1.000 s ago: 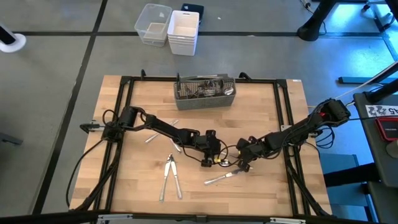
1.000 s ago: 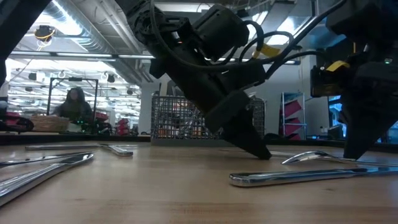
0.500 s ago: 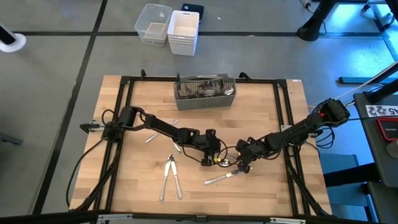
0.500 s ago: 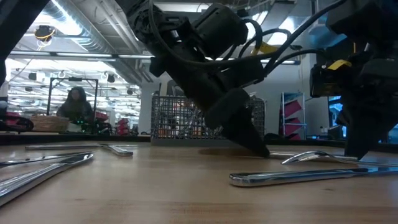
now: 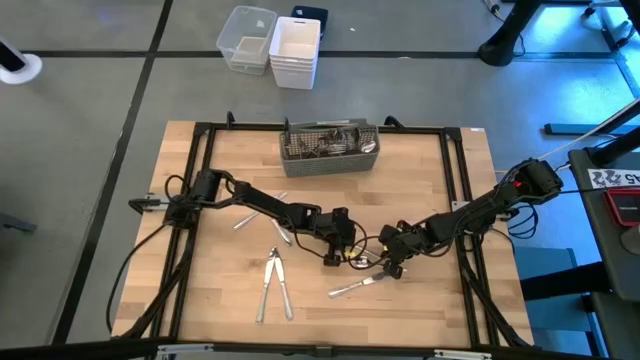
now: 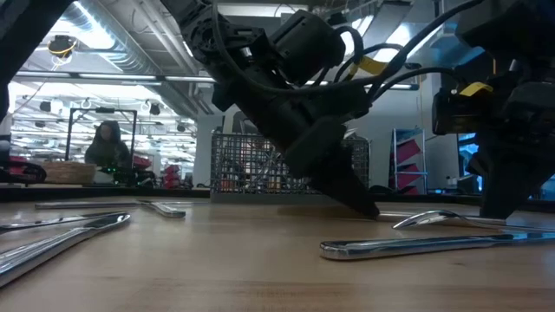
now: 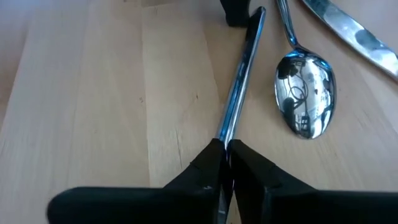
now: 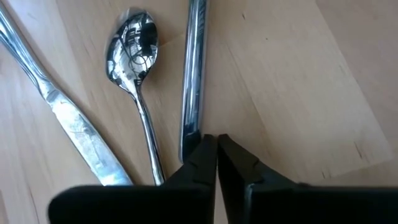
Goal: Sort silverware
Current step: Put the silver table knife into the gray silverware organizer
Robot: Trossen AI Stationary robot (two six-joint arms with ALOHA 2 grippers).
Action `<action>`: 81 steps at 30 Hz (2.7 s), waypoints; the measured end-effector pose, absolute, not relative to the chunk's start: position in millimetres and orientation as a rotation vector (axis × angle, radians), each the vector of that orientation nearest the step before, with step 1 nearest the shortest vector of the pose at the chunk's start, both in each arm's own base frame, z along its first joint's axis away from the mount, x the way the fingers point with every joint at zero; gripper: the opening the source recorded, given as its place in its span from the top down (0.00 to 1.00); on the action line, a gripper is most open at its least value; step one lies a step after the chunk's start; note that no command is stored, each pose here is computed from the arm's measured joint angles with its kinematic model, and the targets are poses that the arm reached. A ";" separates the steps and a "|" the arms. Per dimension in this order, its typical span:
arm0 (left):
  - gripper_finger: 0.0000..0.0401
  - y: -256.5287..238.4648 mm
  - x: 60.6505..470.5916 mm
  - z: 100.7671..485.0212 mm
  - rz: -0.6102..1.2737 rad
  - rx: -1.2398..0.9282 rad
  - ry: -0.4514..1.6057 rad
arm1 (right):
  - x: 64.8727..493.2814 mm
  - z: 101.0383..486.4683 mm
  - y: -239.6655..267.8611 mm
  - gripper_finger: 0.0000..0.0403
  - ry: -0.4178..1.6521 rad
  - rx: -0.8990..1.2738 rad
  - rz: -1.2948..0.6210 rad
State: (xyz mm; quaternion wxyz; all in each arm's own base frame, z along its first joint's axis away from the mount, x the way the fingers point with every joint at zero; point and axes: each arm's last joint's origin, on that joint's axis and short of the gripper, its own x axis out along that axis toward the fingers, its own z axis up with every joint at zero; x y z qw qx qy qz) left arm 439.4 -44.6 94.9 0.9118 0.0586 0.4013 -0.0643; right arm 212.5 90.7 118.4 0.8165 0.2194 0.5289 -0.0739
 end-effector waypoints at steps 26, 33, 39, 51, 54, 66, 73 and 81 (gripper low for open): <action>0.98 -39.8 440.0 95.0 -0.093 0.249 0.824 | 214.2 119.3 91.5 0.99 1.112 0.458 -0.133; 0.99 -29.8 440.9 95.1 -0.140 0.067 0.827 | 214.4 119.6 91.6 0.99 1.109 0.454 -0.131; 1.00 -24.2 439.6 94.3 -0.187 -0.128 0.857 | 214.5 122.5 92.5 0.99 1.111 0.411 -0.053; 1.00 -22.1 439.1 93.9 -0.172 -0.195 0.871 | 211.3 141.5 91.9 0.99 1.036 0.404 0.015; 1.00 -21.2 439.2 94.0 -0.156 -0.230 0.873 | 211.4 141.6 91.7 0.98 1.035 0.399 0.015; 0.99 -13.7 440.7 95.0 -0.102 -0.322 0.857 | 212.4 140.7 91.5 0.62 1.030 0.398 -0.006; 0.99 -13.5 441.1 95.2 -0.087 -0.346 0.854 | 215.2 129.6 92.4 0.56 1.063 0.380 -0.029; 0.99 -13.4 442.0 95.7 -0.083 -0.348 0.842 | 217.8 124.7 92.0 0.56 1.048 0.345 -0.085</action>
